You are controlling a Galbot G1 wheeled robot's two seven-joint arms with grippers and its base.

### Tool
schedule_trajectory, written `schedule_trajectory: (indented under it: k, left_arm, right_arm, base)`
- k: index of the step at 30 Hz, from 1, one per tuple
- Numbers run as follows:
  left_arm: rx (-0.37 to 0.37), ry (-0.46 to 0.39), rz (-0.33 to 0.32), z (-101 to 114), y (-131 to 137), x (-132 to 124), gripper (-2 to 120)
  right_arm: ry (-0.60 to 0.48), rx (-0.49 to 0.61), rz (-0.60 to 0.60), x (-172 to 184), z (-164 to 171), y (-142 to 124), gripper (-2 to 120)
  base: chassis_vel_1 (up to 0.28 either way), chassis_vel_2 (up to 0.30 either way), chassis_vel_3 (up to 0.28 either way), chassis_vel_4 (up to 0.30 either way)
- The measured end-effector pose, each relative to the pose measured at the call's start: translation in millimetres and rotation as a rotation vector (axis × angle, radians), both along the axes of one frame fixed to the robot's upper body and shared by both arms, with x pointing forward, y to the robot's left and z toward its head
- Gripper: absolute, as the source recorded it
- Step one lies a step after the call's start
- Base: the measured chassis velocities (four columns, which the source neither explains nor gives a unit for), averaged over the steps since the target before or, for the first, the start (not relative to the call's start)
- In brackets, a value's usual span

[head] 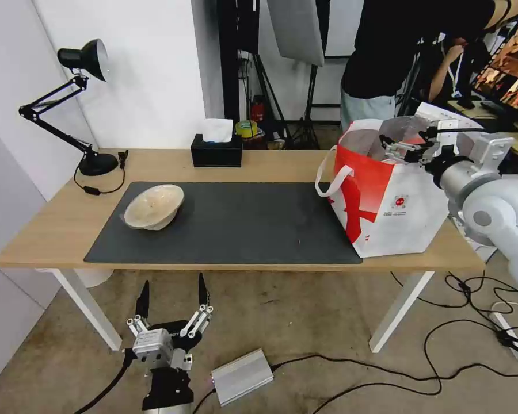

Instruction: Pick up the trash from the table and place it into the takeout bag.

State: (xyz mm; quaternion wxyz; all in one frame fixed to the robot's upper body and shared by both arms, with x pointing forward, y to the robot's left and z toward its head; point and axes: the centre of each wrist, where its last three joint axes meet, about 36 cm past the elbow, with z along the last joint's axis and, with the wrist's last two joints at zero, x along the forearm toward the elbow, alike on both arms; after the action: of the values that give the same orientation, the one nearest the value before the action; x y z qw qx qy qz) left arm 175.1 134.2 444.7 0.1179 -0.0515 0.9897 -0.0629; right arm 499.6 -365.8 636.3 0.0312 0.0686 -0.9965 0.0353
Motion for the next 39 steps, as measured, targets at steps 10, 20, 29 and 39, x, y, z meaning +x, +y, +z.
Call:
schedule_trajectory:
  k: [10, 20, 29, 39]
  left_arm:
    - [0.004, -0.001, 0.003, 1, 1, 0, 100]
    - [0.009, -0.004, 0.003, 3, 1, -1, 100]
    - [0.016, -0.008, 0.003, 4, 1, -3, 100]
    - [0.02, -0.013, 0.004, 6, 2, -5, 100]
  right_arm:
    - [-0.015, -0.024, 0.005, -3, 10, 0, 100]
    - [-0.019, -0.033, 0.013, -7, 12, 2, 100]
    - [-0.009, -0.049, 0.018, -15, 14, 4, 100]
    - [-0.161, 0.059, 0.075, -35, 7, 25, 100]
  base:
    - [0.0, 0.0, 0.0, 0.0]
    - [0.0, 0.0, 0.0, 0.0]
    - [0.0, 0.0, 0.0, 0.0]
    - [0.0, 0.0, 0.0, 0.0]
